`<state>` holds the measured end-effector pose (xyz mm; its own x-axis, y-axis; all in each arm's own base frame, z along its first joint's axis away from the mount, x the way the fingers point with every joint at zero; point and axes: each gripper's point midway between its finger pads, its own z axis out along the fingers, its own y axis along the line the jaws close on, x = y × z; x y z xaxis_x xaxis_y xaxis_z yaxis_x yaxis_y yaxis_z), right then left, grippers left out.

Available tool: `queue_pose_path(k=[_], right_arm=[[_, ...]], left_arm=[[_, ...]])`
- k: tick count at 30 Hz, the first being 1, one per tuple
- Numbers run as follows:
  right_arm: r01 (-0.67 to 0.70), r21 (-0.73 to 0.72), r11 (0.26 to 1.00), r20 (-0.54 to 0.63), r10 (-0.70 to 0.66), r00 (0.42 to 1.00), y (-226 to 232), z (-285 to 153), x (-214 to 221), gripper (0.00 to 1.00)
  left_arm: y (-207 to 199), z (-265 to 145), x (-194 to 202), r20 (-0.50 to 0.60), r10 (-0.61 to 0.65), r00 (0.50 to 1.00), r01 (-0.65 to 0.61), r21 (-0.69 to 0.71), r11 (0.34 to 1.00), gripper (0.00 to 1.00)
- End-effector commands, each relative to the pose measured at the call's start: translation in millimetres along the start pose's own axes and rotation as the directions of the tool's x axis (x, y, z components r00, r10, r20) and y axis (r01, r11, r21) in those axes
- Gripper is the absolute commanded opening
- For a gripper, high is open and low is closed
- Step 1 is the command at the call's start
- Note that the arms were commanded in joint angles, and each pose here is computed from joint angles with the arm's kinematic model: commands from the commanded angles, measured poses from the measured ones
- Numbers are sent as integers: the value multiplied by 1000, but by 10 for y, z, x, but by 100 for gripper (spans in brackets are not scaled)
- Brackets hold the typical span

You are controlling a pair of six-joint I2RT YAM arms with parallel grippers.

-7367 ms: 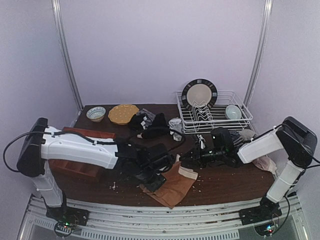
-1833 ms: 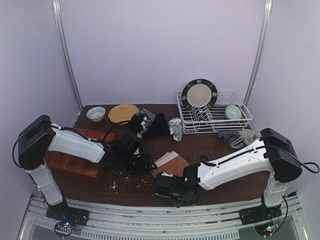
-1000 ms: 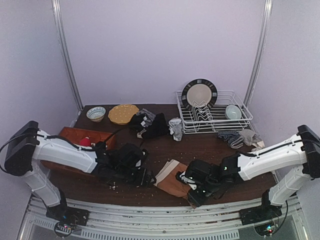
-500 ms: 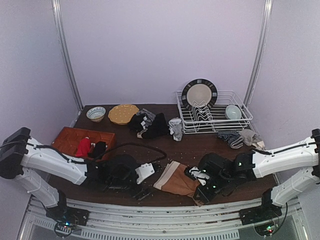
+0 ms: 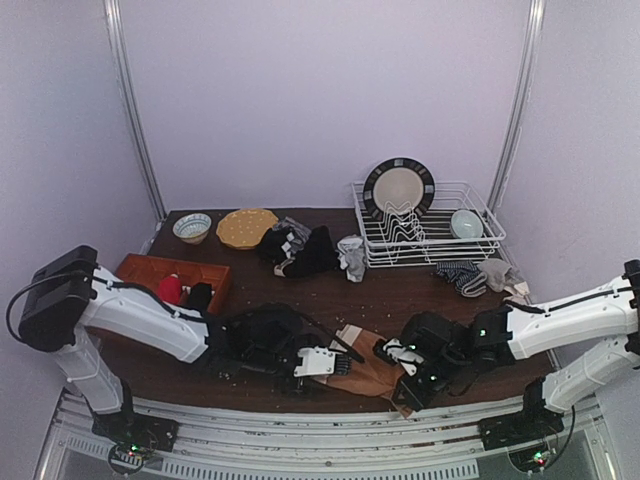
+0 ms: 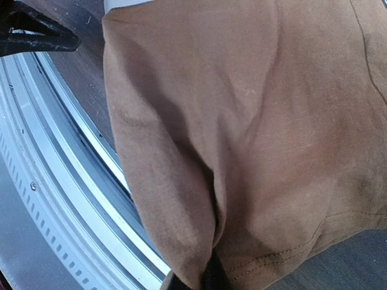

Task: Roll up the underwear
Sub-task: Pick up the underwear from the center of the board.

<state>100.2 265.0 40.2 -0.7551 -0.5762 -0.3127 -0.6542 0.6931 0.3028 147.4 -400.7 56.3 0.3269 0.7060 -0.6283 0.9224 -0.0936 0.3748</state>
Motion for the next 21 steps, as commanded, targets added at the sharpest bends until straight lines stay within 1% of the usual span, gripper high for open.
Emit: queue_pose_path(k=[1, 5, 8, 10, 15, 16, 18, 19, 21], right_arm=[[-7, -6, 1000, 6, 7, 1000, -1, -39, 13, 0], [-10, -8, 1000, 7, 10, 1000, 5, -39, 10, 0], [-11, -5, 1000, 4, 11, 1000, -3, -31, 12, 0], [-11, -8, 1000, 5, 11, 1000, 6, -29, 3, 0], [-9, -15, 1000, 0, 9, 1000, 15, -18, 14, 0], [-8, -19, 1000, 1, 8, 1000, 22, -18, 17, 0], [-6, -23, 1000, 3, 6, 1000, 27, -18, 16, 0], [-4, -26, 1000, 3, 4, 1000, 34, -15, 12, 0], [3, -32, 999, 3, -3, 1000, 47, -5, 8, 0]], left_arm=[[-37, 68, 51, -7, 24, 1000, -24, 85, 996, 71], [-210, 80, 100, -19, -8, 1000, 12, 187, 982, 69], [-261, 157, 169, -43, -10, 999, 18, 209, 978, 67], [-250, 214, 206, -58, -3, 998, 15, 212, 977, 62], [-133, 254, 199, -48, -11, 999, 20, 194, 981, 47], [-114, 252, 209, -52, -11, 999, 21, 192, 981, 43], [-103, 240, 243, -64, -10, 998, 23, 197, 980, 32], [-103, 224, 249, -66, -9, 998, 22, 201, 979, 24], [-82, 173, 249, -73, -12, 997, 26, 195, 980, 6]])
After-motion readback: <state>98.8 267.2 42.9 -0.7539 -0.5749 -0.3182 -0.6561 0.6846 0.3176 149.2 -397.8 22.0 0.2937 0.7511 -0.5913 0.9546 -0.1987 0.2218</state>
